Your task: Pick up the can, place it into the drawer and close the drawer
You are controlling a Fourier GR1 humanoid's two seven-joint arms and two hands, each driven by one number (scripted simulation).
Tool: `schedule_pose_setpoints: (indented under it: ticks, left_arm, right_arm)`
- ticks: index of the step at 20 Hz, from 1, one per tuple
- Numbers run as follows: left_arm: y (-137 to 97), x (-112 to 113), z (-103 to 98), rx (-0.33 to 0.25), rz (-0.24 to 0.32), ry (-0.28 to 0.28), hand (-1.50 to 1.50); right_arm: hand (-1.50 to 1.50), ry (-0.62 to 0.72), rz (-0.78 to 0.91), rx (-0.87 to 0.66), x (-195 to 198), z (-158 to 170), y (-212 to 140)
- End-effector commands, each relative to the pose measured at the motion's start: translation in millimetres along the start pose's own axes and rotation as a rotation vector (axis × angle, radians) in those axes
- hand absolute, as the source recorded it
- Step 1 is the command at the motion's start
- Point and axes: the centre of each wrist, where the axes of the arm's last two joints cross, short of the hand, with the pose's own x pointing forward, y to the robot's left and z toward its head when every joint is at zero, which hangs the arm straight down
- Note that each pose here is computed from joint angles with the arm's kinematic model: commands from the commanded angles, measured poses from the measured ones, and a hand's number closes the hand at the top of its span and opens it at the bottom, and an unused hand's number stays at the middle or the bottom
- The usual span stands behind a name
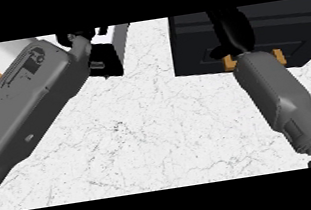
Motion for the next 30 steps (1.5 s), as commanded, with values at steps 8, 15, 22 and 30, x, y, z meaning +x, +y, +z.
schedule_pose_setpoints:
  ticks: [8, 15, 22, 30]
  left_arm:
    - [7, 22, 8, -0.034, -0.003, -0.012, -1.50]
    - [4, 6, 16, -0.050, 0.006, 0.012, -1.50]
    - [6, 16, 21, -0.043, 0.009, -0.010, -1.50]
    - [21, 20, 23, -0.048, 0.000, -0.004, -1.50]
  right_arm:
    - [-1.50, 0.051, 0.047, -0.062, -16, -29, -24]
    - [-1.50, 0.068, 0.042, -0.072, -11, -62, -61]
    - [-1.50, 0.047, -0.365, 0.001, 23, -66, -51]
    - [-1.50, 0.149, -0.698, -0.023, 12, -62, -48]
